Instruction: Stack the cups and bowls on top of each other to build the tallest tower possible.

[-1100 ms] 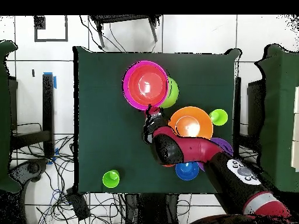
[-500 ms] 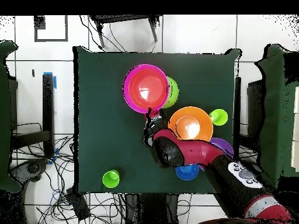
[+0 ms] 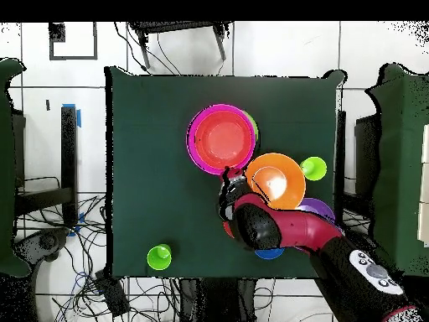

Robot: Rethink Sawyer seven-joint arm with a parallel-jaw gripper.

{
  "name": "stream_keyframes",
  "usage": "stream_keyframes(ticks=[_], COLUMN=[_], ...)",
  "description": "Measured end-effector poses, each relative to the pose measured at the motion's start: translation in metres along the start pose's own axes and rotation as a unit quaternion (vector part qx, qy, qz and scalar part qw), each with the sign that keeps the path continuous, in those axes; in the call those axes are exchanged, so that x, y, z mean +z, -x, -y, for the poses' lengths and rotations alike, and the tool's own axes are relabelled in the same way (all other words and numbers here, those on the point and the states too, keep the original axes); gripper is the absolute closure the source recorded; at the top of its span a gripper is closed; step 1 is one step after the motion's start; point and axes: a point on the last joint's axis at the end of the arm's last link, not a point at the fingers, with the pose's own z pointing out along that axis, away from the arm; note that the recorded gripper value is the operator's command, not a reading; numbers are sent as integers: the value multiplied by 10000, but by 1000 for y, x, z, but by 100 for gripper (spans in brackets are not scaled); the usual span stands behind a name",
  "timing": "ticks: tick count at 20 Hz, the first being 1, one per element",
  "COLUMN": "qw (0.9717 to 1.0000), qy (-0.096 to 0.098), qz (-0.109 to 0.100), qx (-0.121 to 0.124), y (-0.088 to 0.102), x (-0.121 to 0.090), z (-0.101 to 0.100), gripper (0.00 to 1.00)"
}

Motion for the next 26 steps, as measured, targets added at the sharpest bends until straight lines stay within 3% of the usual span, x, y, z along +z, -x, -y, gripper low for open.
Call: stream_keyframes(ticks=[6, 26], qw=[9999, 9992], qy=[-86, 200], qz=[36, -192], qx=[69, 285], y=[14, 20], x=[-11, 5], z=[2, -12], gripper=[100, 100])
